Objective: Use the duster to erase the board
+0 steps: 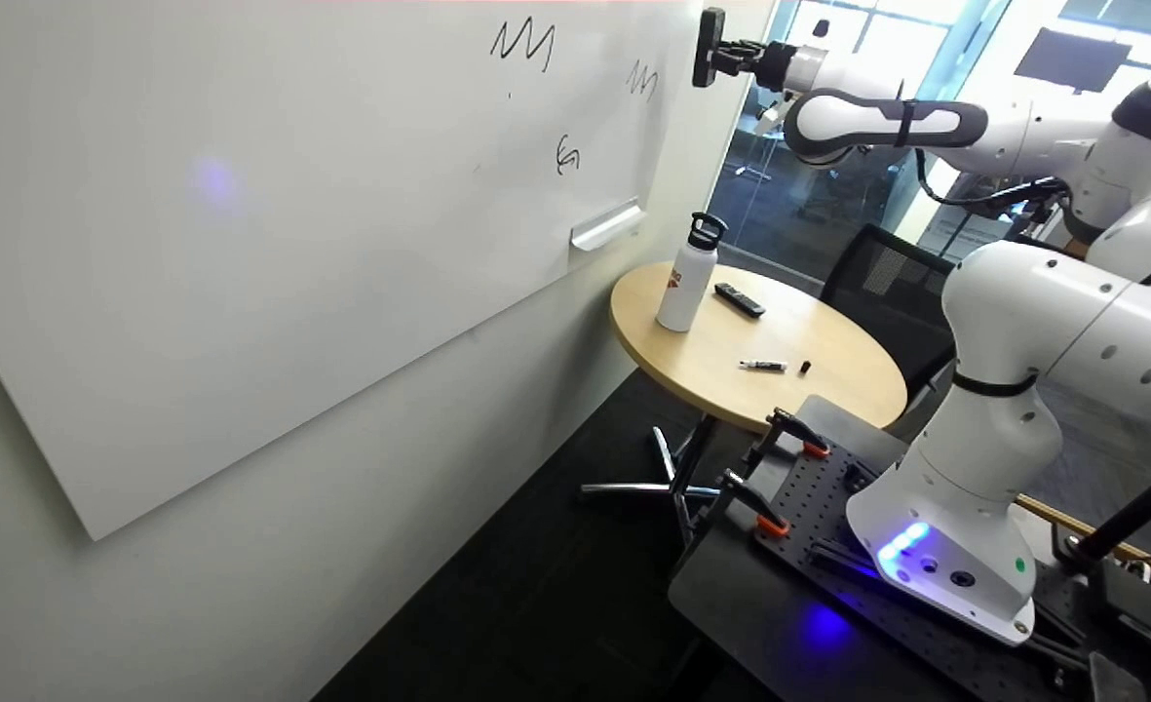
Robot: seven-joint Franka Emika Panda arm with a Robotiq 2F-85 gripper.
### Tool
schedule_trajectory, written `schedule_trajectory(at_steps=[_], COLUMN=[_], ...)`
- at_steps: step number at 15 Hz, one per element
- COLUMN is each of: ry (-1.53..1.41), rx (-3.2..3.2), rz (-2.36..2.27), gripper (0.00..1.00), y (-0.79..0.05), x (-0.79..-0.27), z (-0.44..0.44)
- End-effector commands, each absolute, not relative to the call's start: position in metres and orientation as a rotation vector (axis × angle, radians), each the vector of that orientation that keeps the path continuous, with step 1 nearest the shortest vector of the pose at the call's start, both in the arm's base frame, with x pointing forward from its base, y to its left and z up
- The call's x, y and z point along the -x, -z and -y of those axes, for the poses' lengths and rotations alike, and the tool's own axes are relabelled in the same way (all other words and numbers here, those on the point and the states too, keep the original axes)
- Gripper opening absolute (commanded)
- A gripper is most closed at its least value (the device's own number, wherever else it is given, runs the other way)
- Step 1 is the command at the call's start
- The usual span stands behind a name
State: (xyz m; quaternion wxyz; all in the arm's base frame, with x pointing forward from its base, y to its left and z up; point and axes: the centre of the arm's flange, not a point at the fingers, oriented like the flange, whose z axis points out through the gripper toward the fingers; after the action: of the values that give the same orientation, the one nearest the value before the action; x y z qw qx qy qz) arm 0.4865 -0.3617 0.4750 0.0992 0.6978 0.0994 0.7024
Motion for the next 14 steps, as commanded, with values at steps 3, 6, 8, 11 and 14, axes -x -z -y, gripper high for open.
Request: schedule_trajectory(at_steps=[3,6,8,11,14], ry=[-2.125,-2.184,-2.240,-2.302,-2.310], rx=[-2.077,-2.088,-2.071,-2.033,-2.002], rz=[-0.321,-0.342,-0.347,-0.345,-0.339], gripper=[0.28,0.28,0.28,0.28,0.28], y=[-0.434,-0.409,-0.404,-0.402,-0.398], x=[-0.515,-0.539,-0.557,-0.583,-0.599], z=[0.341,0.323,0.307,0.289,0.279])
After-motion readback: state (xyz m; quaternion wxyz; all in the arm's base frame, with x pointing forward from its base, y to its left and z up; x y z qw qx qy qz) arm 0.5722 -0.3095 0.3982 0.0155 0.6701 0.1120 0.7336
